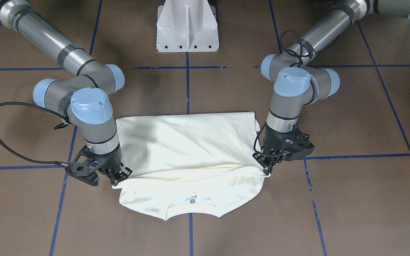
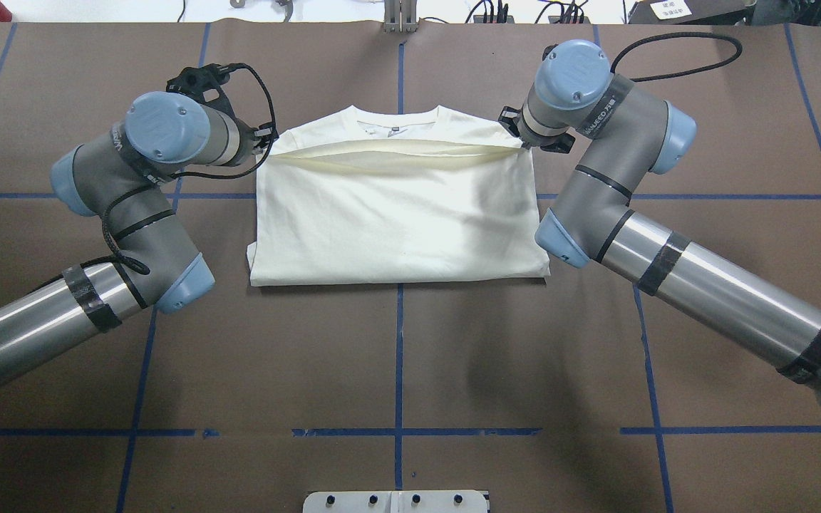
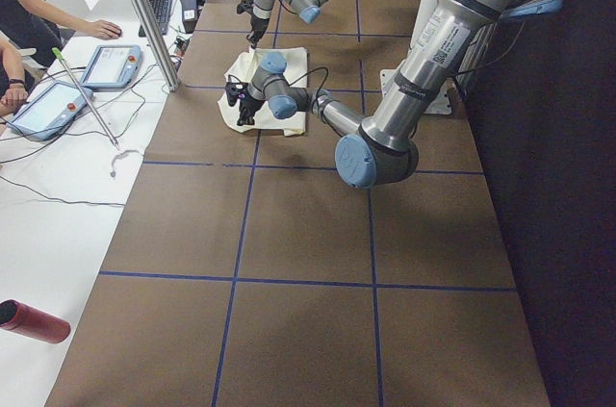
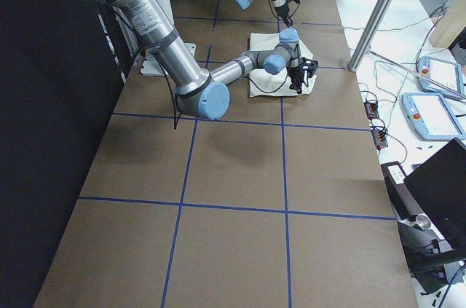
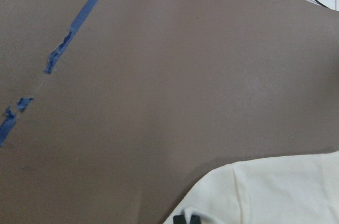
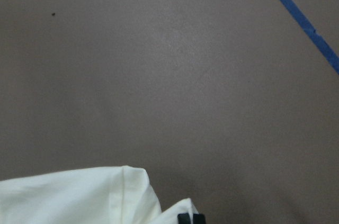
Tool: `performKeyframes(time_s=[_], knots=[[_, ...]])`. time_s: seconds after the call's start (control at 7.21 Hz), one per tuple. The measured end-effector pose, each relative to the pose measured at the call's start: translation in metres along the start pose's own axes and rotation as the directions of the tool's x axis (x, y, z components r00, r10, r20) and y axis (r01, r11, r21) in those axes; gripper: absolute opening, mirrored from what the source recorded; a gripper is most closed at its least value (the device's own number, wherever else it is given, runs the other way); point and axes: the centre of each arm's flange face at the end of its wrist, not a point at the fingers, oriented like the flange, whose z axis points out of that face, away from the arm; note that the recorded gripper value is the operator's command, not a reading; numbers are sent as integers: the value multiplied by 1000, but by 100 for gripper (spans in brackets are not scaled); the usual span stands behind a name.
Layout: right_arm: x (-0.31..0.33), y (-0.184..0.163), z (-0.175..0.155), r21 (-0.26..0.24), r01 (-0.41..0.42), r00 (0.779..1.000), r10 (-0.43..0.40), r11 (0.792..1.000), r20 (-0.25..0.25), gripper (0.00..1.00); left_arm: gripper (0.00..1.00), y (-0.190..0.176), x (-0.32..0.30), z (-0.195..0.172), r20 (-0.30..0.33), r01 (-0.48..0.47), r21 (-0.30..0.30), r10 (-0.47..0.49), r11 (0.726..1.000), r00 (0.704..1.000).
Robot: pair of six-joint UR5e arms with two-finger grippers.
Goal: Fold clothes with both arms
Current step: 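Lift the hem with both grippers and fold it up toward the collar, then release the hem and move the right gripper to the folded shirt's side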
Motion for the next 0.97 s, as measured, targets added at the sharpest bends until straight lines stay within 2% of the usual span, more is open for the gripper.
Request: performKeyframes(time_s=[0.14,0.42,0.55,0.69,0.83,0.97], knots=[[-5,-8,-4,5,-6,1000,6,1000,5,0,43,-1,-1,2,3,-8,1,8,1000,1000],[-13,-10,-2,6,-5,1000,5,1000,1,80,50,-2,-3,3,6,-44,0,44,999,999],[-15,-9,-3,7,-5,1000,5,1000,4,100,50,-2,-3,2,4,-52,1,52,999,999],[-19,-8,-9,6,-5,1000,5,1000,18,100,50,-4,-3,1,-11,-57,5,57,998,998],[-19,-2,-25,-8,-3,999,3,1000,55,100,50,-5,-3,-2,-33,-59,10,60,998,998],[0,18,-42,-40,5,995,-1,999,95,100,50,-5,-3,-4,-49,-61,11,61,998,997]])
